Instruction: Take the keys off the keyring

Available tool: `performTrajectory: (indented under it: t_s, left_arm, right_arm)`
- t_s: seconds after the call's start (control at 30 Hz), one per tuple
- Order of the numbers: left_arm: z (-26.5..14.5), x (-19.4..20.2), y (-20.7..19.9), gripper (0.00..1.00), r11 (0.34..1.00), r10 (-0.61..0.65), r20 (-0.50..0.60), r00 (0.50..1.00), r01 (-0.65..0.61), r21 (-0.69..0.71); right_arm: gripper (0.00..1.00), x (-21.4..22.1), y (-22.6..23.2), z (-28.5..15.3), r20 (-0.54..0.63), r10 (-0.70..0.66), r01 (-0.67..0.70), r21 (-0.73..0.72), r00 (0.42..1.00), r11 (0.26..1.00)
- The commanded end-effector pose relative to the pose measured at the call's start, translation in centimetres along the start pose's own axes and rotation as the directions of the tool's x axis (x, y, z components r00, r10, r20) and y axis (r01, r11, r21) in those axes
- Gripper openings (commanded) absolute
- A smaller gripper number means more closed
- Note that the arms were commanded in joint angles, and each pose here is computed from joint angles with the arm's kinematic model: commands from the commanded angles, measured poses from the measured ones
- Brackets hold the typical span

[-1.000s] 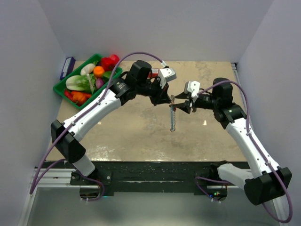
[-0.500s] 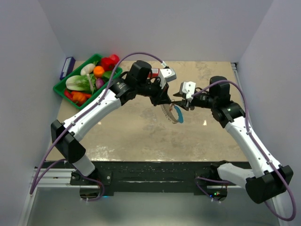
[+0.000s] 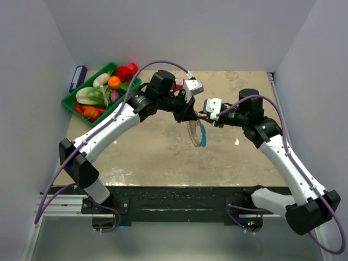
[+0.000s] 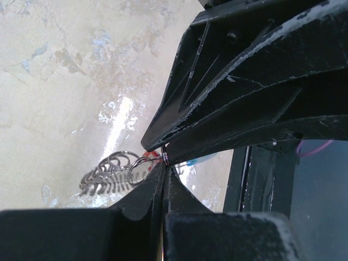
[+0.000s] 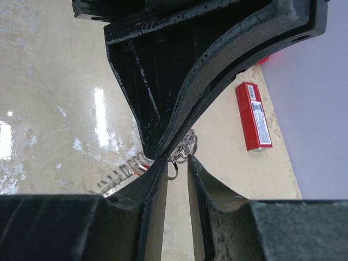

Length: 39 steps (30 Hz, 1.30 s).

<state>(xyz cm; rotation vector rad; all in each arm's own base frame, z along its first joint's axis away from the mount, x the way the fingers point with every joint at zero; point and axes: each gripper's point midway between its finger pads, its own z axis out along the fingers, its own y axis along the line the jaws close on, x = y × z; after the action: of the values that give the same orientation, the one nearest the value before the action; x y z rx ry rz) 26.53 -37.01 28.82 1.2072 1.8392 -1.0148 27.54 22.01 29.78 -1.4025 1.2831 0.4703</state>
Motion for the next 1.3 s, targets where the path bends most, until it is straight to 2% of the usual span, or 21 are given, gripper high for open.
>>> performTrajectory:
  t_s: [0.0,0.1,0.23,0.47,0.53,0.57,0.67,0.87,1.1,1.27]
  left_arm:
    - [-0.7,-2.6,-1.3,0.00,0.998,0.049,0.086,0.995,-0.052,0.034]
    - [-0.6,-2.6,-1.2,0.00,0.998,0.048,0.085,0.995,-0.051,0.033]
    - [-0.6,-2.7,-1.3,0.00,0.998,0.049,0.086,0.995,-0.053,0.039]
    - [-1.1,-3.2,-1.3,0.00,0.998,0.061,0.103,0.993,-0.063,0.023]
    - [-1.4,-3.5,-1.3,0.06,0.997,0.068,0.114,0.991,-0.071,0.018]
    - [-1.7,-3.8,-1.3,0.14,0.997,0.072,0.123,0.990,-0.074,0.013]
    - [-2.8,-4.7,-1.3,0.29,0.997,0.081,0.149,0.985,-0.082,0.000]
    - [-5.4,-6.8,-1.6,0.41,0.994,0.106,0.212,0.971,-0.105,-0.018]
    - [-8.2,-8.3,-1.6,0.42,0.992,0.125,0.270,0.955,-0.122,-0.030]
    - [-8.4,-8.2,-2.1,0.40,0.991,0.126,0.283,0.951,-0.136,0.015]
  right_arm:
    - [0.25,-0.7,-0.5,0.0,-0.008,-0.053,0.053,0.000,0.999,0.999]
    - [0.17,-0.6,-0.1,0.2,-0.008,-0.049,0.049,-0.019,0.999,0.999]
    - [0.00,-0.7,0.3,0.5,-0.007,-0.054,0.054,-0.041,0.999,0.998]
    - [0.00,-1.1,0.6,0.7,0.029,0.005,-0.005,-0.012,1.000,1.000]
    - [0.00,-2.3,0.4,0.4,0.083,0.034,-0.035,0.019,0.996,0.999]
    - [0.00,-2.3,0.6,0.5,0.091,0.053,-0.056,0.021,0.994,0.998]
    - [0.00,-3.2,0.4,0.3,0.132,0.109,-0.114,0.031,0.985,0.993]
    - [0.00,-5.2,-0.3,-0.1,0.235,0.211,-0.219,0.010,0.949,0.976]
    - [0.00,-6.7,-2.2,-2.2,0.359,0.336,-0.342,-0.051,0.871,0.938]
    - [0.00,-8.6,-2.4,-3.9,0.455,0.430,-0.401,-0.165,0.780,0.901]
